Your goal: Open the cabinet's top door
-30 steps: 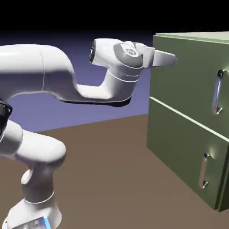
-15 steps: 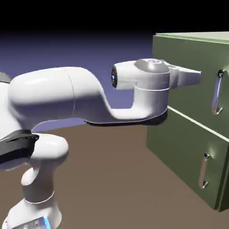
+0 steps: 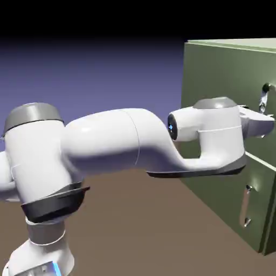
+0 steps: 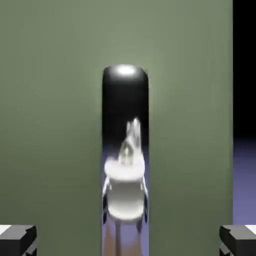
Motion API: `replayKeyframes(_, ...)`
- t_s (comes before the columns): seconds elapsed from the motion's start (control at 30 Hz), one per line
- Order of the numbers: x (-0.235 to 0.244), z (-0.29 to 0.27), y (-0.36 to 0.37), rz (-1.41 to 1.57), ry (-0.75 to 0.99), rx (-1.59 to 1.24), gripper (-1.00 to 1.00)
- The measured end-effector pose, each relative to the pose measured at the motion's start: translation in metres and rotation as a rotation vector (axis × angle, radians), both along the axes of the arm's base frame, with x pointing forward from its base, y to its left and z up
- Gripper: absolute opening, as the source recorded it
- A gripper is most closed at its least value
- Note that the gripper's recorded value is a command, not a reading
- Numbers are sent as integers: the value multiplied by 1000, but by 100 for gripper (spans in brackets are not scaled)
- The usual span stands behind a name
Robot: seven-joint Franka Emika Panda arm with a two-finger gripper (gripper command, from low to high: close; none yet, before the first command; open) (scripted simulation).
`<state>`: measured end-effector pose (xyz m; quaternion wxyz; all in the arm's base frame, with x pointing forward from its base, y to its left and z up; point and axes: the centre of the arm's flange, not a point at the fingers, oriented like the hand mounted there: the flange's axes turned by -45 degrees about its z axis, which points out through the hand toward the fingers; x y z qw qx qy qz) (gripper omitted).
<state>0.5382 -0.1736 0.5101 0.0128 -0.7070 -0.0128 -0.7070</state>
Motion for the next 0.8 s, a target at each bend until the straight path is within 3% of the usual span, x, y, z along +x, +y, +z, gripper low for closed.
replayKeyframes(0.8,-150,0,64,-311,0,0,-100)
